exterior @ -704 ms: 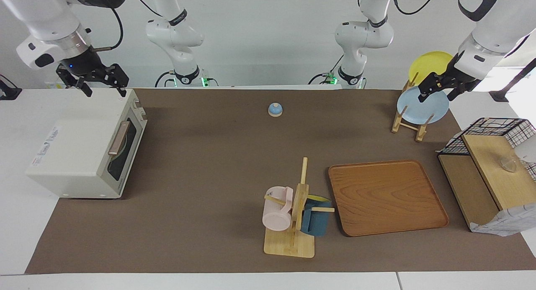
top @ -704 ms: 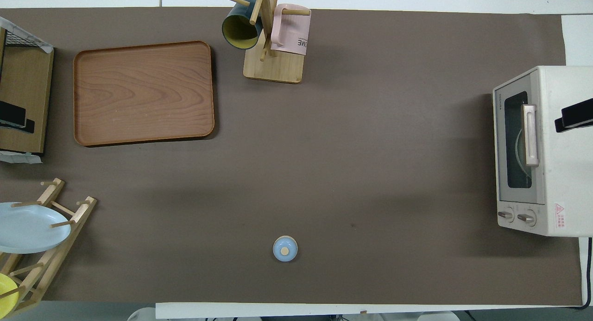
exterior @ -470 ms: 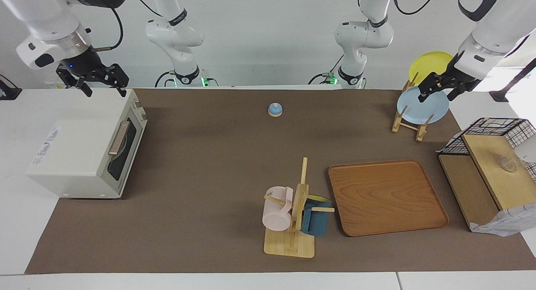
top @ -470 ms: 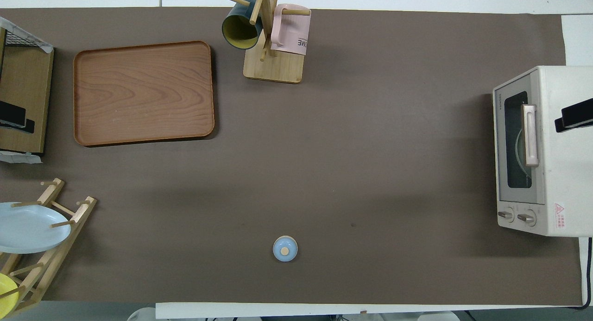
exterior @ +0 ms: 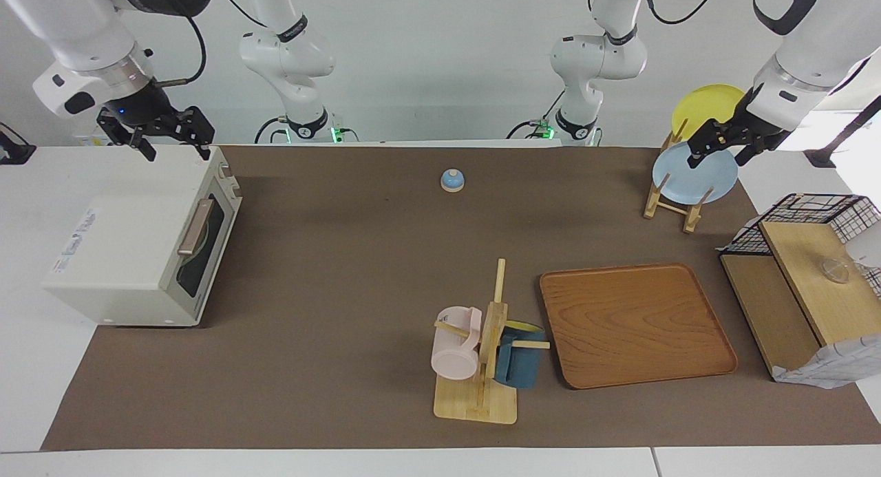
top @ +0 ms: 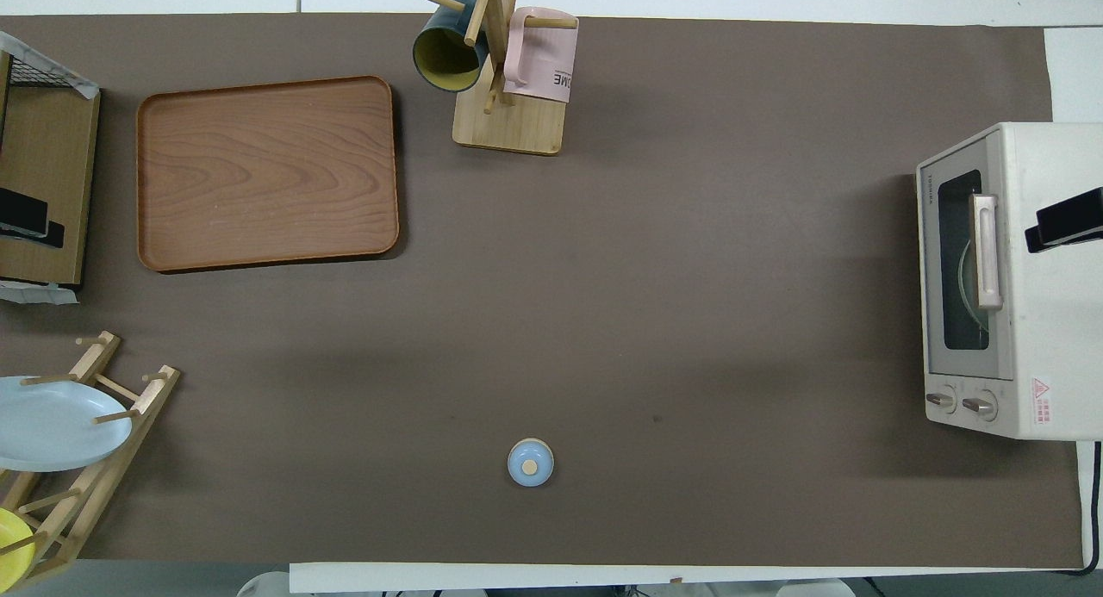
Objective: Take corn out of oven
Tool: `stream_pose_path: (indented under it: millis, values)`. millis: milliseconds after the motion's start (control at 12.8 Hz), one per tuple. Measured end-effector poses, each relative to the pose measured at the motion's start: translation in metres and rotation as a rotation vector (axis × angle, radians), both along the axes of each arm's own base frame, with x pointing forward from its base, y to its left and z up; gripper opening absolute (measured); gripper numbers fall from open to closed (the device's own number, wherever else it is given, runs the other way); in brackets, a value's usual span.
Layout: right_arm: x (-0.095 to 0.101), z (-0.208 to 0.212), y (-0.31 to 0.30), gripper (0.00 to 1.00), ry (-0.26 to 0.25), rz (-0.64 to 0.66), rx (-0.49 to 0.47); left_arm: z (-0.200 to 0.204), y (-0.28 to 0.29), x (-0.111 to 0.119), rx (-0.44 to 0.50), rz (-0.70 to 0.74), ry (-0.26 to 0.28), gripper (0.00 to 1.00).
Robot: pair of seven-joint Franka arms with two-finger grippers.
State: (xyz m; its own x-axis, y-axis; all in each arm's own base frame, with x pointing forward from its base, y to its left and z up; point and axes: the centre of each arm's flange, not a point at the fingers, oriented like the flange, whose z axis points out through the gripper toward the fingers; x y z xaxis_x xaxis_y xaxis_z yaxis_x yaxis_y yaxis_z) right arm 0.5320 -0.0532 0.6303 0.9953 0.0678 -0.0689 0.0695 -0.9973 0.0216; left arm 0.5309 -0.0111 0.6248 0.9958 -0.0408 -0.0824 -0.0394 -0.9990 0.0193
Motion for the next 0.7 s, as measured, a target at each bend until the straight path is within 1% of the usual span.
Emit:
stream_pose_path:
  millis: [157, 235, 313, 470, 548, 704]
  values:
    - [0.008, -0.02, 0.001, 0.54, -0.053, 0.051, -0.004, 0.0, 0.0, 0.0, 0.0, 0.0, 0.0, 1.0]
    - [0.012, -0.039, 0.001, 0.4, -0.069, 0.062, -0.013, 0.0, 0.0, 0.0, 0.0, 0.0, 0.0, 1.0]
    - [0.016, -0.06, -0.001, 0.3, -0.072, 0.073, -0.032, 0.0, 0.0, 0.0, 0.0, 0.0, 0.0, 1.0]
    - [0.021, -0.097, -0.004, 0.04, -0.042, 0.084, -0.057, 0.0, 0.0, 0.0, 0.0, 0.0, 0.0, 1.0]
    - [0.024, -0.109, -0.006, 0.01, -0.027, 0.091, -0.076, 0.0, 0.0, 0.0, 0.0, 0.0, 0.0, 1.0]
    - [0.029, -0.126, -0.012, 0.01, -0.002, 0.111, -0.128, 0.0, 0.0, 0.0, 0.0, 0.0, 0.0, 1.0]
